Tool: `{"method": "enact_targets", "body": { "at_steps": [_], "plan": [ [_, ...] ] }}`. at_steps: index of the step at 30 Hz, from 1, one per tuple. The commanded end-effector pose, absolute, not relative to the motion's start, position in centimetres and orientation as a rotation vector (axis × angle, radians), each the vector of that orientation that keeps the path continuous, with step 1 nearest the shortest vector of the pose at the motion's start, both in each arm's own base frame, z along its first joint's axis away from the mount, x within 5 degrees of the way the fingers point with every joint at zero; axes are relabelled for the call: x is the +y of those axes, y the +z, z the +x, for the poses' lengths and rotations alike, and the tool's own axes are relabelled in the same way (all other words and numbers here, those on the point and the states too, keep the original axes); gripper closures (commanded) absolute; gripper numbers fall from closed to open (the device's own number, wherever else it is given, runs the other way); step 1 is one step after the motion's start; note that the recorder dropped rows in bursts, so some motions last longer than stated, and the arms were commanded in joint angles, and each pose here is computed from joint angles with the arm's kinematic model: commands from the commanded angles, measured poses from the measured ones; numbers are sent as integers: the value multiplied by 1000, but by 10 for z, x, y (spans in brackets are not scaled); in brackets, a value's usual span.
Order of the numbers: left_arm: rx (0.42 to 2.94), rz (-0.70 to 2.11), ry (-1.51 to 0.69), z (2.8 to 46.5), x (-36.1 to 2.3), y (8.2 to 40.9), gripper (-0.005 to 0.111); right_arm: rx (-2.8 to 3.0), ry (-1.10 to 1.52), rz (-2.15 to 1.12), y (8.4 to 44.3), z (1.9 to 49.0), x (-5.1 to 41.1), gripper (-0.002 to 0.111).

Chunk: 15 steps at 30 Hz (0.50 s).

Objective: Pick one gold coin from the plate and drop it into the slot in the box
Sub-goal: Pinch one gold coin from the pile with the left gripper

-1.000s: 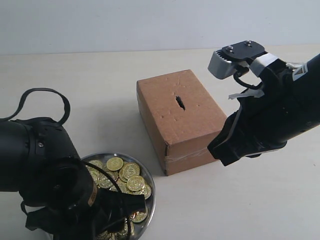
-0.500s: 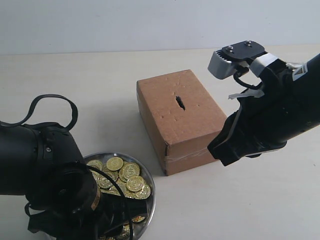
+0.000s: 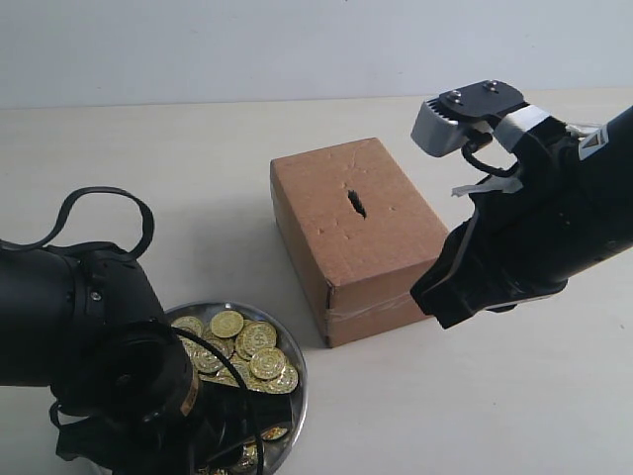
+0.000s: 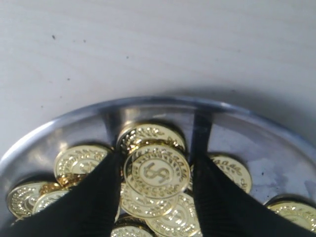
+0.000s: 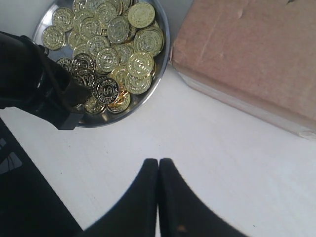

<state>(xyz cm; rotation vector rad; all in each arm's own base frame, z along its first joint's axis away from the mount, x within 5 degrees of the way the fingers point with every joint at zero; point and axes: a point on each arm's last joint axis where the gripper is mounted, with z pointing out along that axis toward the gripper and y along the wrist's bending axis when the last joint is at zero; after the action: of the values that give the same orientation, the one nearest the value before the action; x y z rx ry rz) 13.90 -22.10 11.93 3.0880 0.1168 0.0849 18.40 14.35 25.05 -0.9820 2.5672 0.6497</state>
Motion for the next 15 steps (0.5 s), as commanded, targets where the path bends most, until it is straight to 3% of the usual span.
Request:
{"method": "enact_targets", "body": {
  "at_steps": [1, 15],
  "plan": [
    [113, 3082, 88, 138, -223, 118, 61, 2559, 652, -988, 251, 185, 145, 108],
    [113, 3076, 93, 139, -224, 118, 62, 2559, 652, -988, 251, 185, 145, 108]
  ]
}}
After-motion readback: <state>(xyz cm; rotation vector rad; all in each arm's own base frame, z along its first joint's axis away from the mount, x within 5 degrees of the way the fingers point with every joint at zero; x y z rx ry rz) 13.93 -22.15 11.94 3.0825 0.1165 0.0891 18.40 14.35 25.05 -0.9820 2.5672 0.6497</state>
